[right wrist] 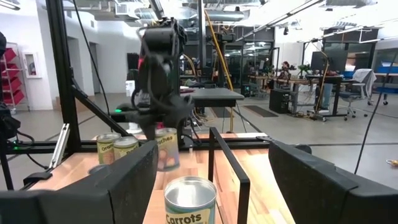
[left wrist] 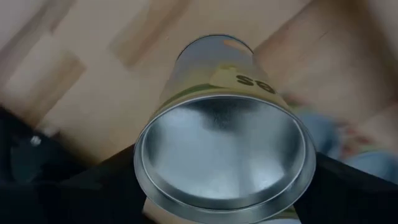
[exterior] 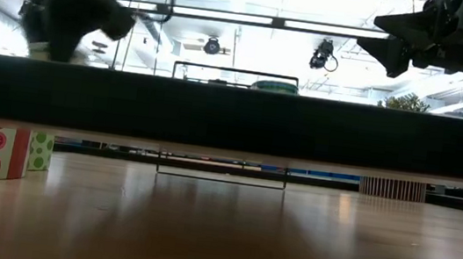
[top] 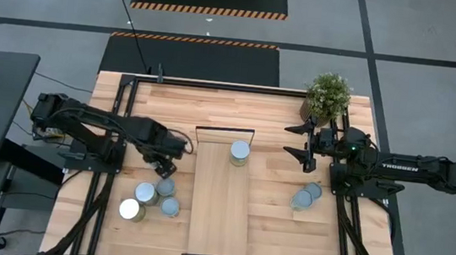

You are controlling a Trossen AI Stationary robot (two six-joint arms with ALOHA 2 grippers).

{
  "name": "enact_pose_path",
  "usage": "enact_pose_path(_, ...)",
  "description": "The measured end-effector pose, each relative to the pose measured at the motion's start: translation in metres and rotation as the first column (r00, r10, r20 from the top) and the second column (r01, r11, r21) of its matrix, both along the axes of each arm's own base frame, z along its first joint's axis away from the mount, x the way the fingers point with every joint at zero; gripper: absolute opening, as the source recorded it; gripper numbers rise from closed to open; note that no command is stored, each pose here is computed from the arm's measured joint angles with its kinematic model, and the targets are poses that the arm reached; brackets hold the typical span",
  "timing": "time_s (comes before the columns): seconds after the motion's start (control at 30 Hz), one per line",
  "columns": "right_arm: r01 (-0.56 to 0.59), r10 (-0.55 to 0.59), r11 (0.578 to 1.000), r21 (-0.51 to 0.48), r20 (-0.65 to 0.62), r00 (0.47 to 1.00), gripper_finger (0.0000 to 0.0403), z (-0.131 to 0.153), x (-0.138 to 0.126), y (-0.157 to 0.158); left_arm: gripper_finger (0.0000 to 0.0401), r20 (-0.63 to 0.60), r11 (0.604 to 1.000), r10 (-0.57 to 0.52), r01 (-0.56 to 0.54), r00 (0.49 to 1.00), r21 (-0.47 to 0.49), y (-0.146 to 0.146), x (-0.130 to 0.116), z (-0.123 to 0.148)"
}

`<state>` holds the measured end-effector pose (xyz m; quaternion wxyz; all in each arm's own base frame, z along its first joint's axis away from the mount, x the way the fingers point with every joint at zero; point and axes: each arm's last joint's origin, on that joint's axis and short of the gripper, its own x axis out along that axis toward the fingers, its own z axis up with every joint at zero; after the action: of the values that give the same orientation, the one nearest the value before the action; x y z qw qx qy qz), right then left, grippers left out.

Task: Pick and place cans onto a shelf
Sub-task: Put the large canned peaches on the shelf

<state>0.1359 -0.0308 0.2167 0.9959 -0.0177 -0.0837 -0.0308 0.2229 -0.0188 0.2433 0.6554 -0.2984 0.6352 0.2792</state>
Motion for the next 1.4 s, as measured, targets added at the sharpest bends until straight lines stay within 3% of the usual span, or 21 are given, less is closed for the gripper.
enact_pose_path(0.23,0.002,-0.002,1.000,-0.007,-0.002,1.000,0.0313,0.000,0.000,0.000,0.0319,0.163,1.000,0.028,-0.030,0.986,0.007,0.004,0.017,0.023)
enact_pose_path(0.5,0.005,-0.005,1.000,-0.007,0.000,1.000,0.0313,0.000,0.000,0.000,0.0321,0.387,0.999,0.030,-0.018,0.922,-0.036,0.001,0.052,0.020)
enact_pose_path(0.73,0.005,-0.005,1.000,-0.008,0.005,1.000,0.0313,0.001,0.000,0.000,0.0321,0.295,0.999,0.023,-0.013,0.955,-0.034,0.005,0.085,0.007)
enact_pose_path(0.9,0.004,-0.004,1.000,-0.008,0.005,1.000,0.0313,0.000,0.000,0.000,0.0322,0.228,0.999,-0.043,0.047,0.973,-0.009,0.010,0.109,0.024)
enact_pose_path(1.1,0.004,-0.004,1.000,-0.007,0.002,1.000,0.0313,0.000,0.000,0.000,0.0322,0.089,0.998,-0.061,0.058,0.994,0.039,0.018,0.127,0.030)
enact_pose_path(1.4,0.004,-0.004,1.000,-0.006,-0.002,1.000,0.0313,0.000,0.000,0.000,0.0323,0.011,0.982,-0.184,0.184,0.983,0.038,0.023,0.143,0.010)
